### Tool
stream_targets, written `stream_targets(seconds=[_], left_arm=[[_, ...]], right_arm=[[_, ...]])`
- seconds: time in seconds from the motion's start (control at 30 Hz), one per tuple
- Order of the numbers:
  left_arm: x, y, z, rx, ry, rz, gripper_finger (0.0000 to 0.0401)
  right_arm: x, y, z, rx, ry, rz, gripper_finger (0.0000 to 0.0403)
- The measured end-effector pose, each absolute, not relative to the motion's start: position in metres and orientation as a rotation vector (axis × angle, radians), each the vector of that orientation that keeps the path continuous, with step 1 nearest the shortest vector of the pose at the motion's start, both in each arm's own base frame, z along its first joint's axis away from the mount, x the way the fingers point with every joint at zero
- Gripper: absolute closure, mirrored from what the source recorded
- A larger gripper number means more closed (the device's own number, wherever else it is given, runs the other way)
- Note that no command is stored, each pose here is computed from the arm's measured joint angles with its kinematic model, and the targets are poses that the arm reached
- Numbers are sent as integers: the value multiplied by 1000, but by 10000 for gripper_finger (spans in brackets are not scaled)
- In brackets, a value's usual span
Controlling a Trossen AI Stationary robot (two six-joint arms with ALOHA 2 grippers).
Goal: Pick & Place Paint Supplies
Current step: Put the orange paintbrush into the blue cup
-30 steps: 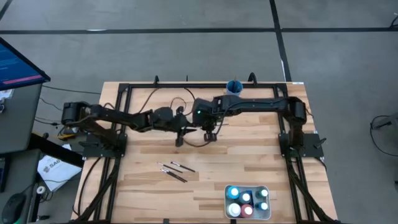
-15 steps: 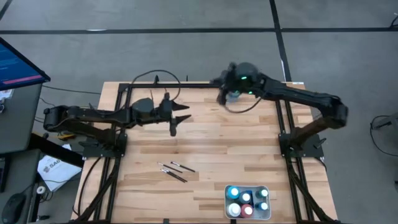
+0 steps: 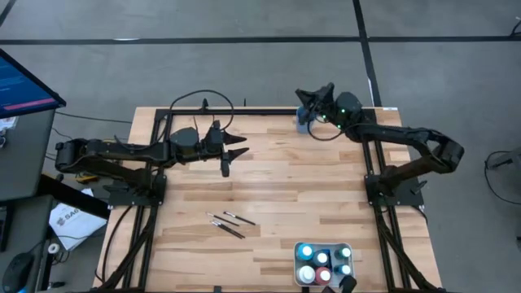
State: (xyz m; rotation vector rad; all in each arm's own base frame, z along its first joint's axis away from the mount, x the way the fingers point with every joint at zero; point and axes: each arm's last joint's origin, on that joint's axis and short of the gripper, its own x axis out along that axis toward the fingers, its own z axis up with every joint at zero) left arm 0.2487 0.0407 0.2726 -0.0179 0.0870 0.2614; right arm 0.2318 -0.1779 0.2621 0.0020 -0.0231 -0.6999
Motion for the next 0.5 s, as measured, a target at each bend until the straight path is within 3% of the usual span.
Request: stream_targets(seconds=[0.5], left_arm=[[249,41,272,-44,85,264,248]], right_arm=[[242,-196,234,37,-49,-729,403]])
